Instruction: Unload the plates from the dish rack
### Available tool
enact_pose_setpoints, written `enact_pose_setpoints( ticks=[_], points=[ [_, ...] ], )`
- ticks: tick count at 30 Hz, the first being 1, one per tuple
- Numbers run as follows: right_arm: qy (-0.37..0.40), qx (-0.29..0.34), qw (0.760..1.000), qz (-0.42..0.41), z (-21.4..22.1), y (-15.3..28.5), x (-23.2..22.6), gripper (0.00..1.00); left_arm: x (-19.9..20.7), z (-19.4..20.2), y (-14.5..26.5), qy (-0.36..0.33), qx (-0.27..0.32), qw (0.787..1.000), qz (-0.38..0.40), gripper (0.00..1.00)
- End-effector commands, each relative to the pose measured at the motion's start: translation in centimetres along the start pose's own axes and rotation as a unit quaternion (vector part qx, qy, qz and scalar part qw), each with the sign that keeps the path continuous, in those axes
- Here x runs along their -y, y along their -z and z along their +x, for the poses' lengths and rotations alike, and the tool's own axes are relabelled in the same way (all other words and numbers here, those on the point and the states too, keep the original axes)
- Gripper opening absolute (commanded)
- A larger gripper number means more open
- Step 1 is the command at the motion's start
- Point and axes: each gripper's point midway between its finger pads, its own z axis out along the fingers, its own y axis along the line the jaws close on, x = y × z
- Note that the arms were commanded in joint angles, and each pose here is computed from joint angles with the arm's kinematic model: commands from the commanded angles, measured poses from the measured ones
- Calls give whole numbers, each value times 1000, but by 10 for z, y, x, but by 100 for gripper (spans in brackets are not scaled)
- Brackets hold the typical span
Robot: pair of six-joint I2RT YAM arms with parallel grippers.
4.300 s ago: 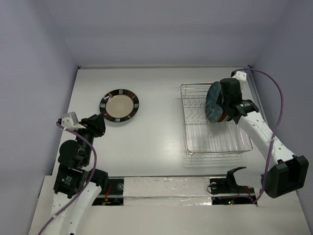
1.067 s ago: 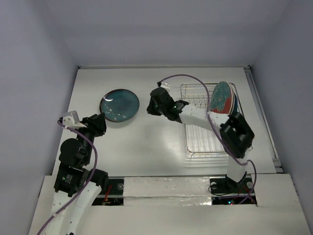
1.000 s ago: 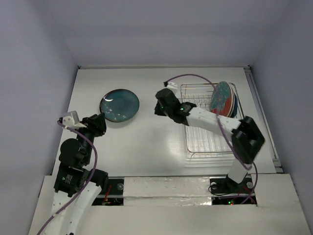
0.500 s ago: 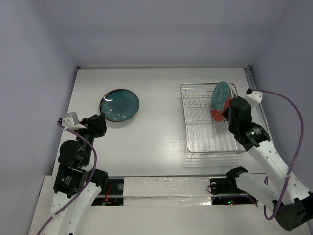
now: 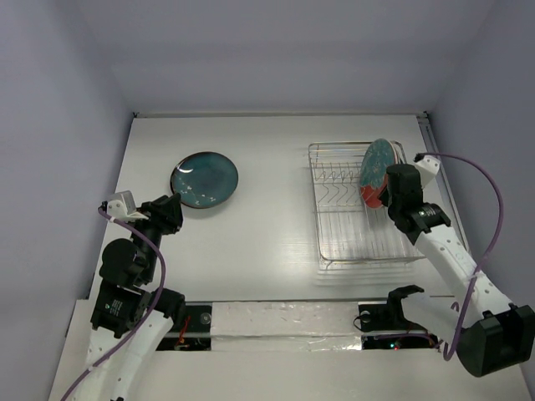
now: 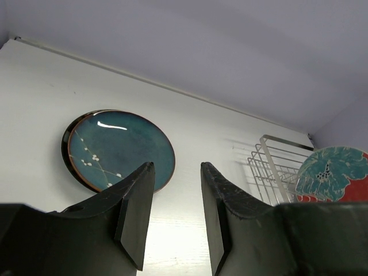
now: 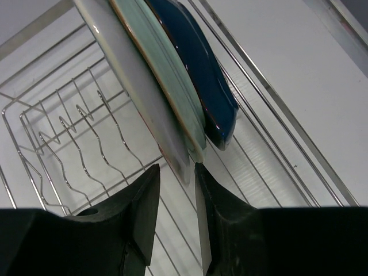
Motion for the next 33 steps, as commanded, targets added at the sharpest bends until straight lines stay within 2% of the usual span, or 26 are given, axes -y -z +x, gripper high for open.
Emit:
enact_pose_setpoints(
  ticks=[1, 10, 19, 27, 30, 32, 33],
  points=[
    [-11, 19, 1000, -22, -20, -5, -15, 37, 7, -10, 0, 4, 18, 1000, 13, 35],
    [8, 19, 1000, -3, -24, -23, -21, 32, 7, -10, -1, 4, 18, 1000, 13, 35],
    [31, 8, 999, 42, -16, -47, -16, 40, 7, -10, 0, 4, 18, 1000, 13, 35],
    [48, 5, 997, 60, -11, -63, -18, 40, 7, -11, 1, 4, 20, 1000, 14, 35],
    [53, 4, 997, 62, -10, -68, -20, 35, 7, -12, 0, 4, 20, 1000, 14, 35],
    [55, 7, 996, 67, -12, -67, -18, 28, 7, -11, 0, 4, 20, 1000, 14, 35],
    [58, 8, 996, 69, -14, -66, -17, 21, 7, -11, 0, 4, 20, 1000, 14, 35]
  ],
)
